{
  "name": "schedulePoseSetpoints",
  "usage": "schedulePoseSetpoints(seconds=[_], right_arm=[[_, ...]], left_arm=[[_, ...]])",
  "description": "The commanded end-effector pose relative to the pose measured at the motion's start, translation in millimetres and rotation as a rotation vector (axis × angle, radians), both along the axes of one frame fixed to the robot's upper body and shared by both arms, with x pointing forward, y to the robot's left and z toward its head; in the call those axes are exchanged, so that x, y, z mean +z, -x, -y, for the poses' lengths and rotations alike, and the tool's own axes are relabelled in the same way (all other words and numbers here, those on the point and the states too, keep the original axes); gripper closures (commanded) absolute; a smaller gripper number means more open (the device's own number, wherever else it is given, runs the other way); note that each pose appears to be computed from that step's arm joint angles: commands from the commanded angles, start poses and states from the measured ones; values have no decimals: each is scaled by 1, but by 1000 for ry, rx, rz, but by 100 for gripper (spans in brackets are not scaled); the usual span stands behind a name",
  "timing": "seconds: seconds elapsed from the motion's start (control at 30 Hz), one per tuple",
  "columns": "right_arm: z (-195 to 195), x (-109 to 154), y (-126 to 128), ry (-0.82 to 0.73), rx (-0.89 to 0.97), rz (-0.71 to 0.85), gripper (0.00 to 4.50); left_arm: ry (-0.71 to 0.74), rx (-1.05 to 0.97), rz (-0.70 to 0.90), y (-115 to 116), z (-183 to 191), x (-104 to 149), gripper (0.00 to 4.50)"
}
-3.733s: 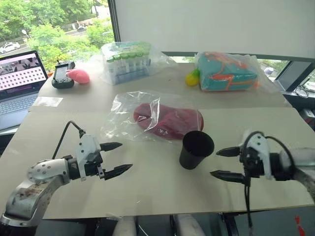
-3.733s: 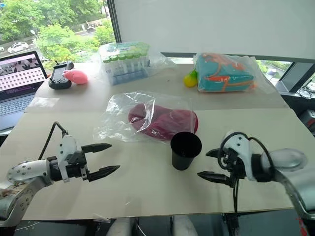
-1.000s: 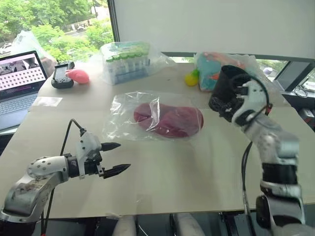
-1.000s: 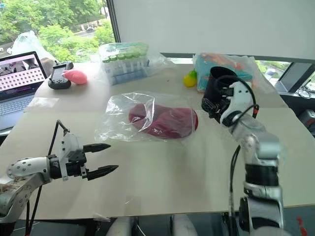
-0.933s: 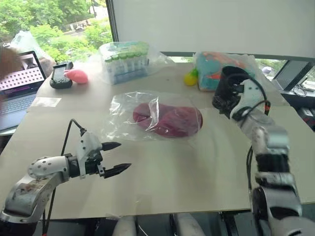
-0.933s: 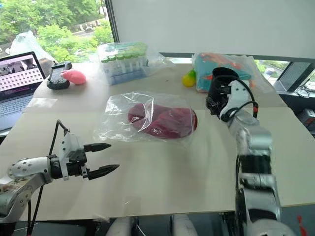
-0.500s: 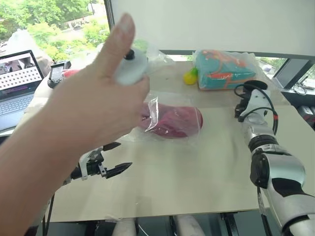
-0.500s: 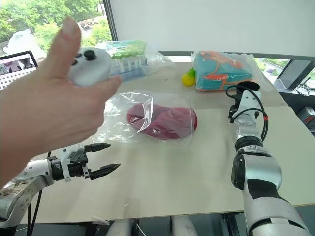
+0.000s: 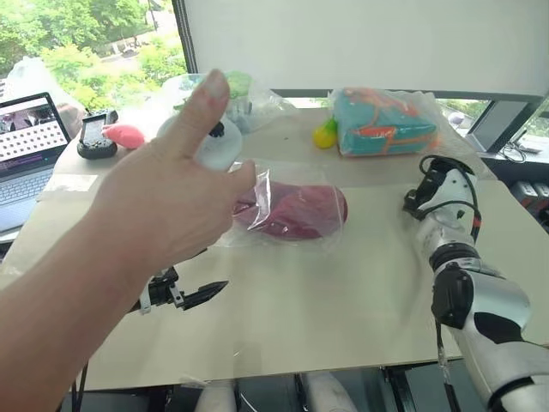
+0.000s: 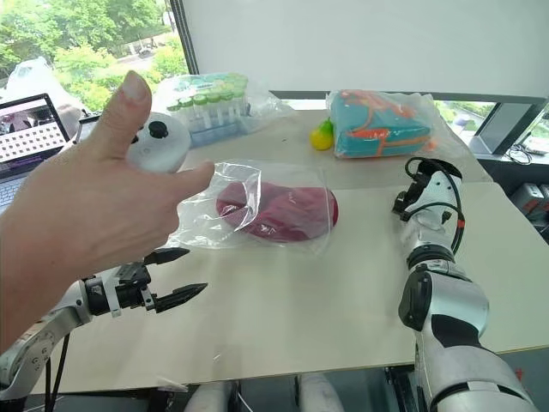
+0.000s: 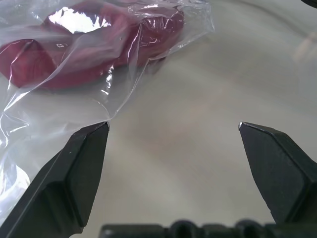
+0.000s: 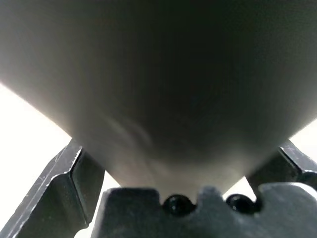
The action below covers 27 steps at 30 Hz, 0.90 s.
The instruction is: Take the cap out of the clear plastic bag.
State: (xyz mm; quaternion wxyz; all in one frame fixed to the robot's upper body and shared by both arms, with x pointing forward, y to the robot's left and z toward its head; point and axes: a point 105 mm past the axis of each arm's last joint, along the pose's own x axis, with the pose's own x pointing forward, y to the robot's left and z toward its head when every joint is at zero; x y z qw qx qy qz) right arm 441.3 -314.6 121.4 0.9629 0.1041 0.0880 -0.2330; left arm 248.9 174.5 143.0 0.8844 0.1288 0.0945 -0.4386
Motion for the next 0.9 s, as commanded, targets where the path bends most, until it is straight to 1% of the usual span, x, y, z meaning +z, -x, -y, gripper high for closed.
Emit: schedulePoseSetpoints(seconds=[0.03, 0.5, 0.67, 0.9], right_arm=[[6, 13, -1, 7, -19, 45, 2], [32, 34, 7, 36, -154, 62, 2], [28, 44, 3, 43, -121, 96, 2], [24, 42, 1, 94, -101, 70, 2]], left_arm=[[1, -18, 39, 1, 2, 11, 0], [-1, -24, 32, 2, 2, 11, 0], [-4, -28, 30, 0, 1, 11, 0], [-3, -40, 28, -2, 3, 11, 0]])
